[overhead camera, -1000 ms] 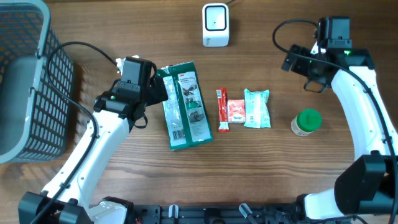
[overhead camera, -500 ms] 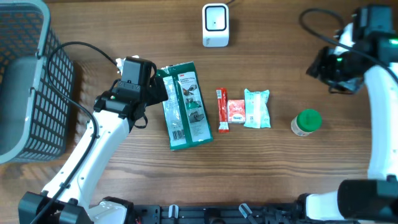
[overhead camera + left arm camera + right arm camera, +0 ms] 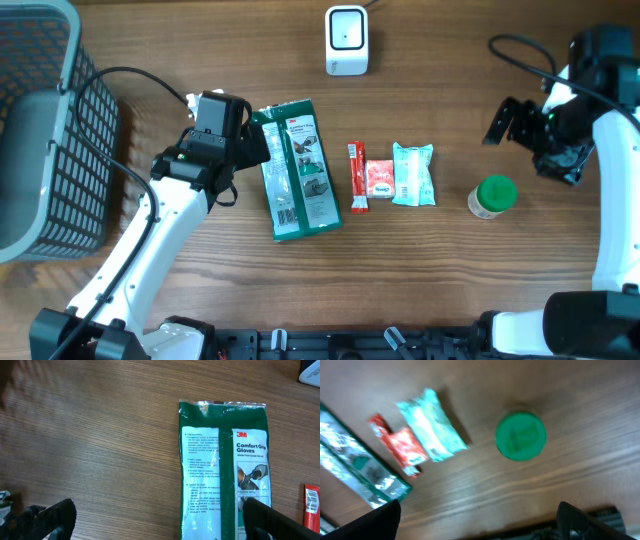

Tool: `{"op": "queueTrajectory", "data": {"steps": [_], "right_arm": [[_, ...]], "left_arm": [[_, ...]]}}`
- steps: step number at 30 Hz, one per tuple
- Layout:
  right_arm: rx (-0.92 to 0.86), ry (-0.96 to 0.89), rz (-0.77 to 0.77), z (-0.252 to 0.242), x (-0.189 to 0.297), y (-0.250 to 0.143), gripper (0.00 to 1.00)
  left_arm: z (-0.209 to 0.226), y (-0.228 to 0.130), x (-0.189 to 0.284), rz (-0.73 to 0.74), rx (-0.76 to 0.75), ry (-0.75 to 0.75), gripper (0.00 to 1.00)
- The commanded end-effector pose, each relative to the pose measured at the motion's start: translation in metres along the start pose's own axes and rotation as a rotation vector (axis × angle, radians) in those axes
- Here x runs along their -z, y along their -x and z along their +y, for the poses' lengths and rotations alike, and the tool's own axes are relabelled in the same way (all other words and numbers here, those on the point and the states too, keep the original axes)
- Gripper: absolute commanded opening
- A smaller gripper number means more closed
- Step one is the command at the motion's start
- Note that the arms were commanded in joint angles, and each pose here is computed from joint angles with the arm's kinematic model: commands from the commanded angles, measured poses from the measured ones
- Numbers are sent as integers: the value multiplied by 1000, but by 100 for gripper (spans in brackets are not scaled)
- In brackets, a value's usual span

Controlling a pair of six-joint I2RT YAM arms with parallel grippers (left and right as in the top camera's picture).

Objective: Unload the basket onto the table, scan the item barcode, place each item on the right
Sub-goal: 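Move the right gripper down over the green-lidded jar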

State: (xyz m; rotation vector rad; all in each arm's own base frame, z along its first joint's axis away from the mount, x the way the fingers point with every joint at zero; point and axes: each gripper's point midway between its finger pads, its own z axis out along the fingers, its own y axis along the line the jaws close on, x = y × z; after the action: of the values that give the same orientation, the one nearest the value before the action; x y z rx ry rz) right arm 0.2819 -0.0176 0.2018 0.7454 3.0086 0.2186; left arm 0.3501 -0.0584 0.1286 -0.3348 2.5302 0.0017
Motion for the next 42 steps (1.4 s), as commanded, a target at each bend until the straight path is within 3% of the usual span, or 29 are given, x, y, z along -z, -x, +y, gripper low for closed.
{"op": "queueTrajectory", "data": {"steps": [1, 14, 23, 32, 42], "right_arm": [[-43, -57, 79, -13, -31, -13, 100], [-112, -207, 99, -48, -93, -20, 99], [-52, -173, 14, -50, -135, -5, 100], [-52, -158, -24, -47, -140, 3, 86], [-52, -138, -21, -47, -152, -1, 80]], "left_arm": [[4, 5, 0, -16, -5, 21, 100], [4, 5, 0, -16, -5, 21, 100], [4, 5, 0, -16, -5, 21, 100], [4, 5, 0, -16, -5, 21, 100], [4, 5, 0, -16, -5, 21, 100]]}}
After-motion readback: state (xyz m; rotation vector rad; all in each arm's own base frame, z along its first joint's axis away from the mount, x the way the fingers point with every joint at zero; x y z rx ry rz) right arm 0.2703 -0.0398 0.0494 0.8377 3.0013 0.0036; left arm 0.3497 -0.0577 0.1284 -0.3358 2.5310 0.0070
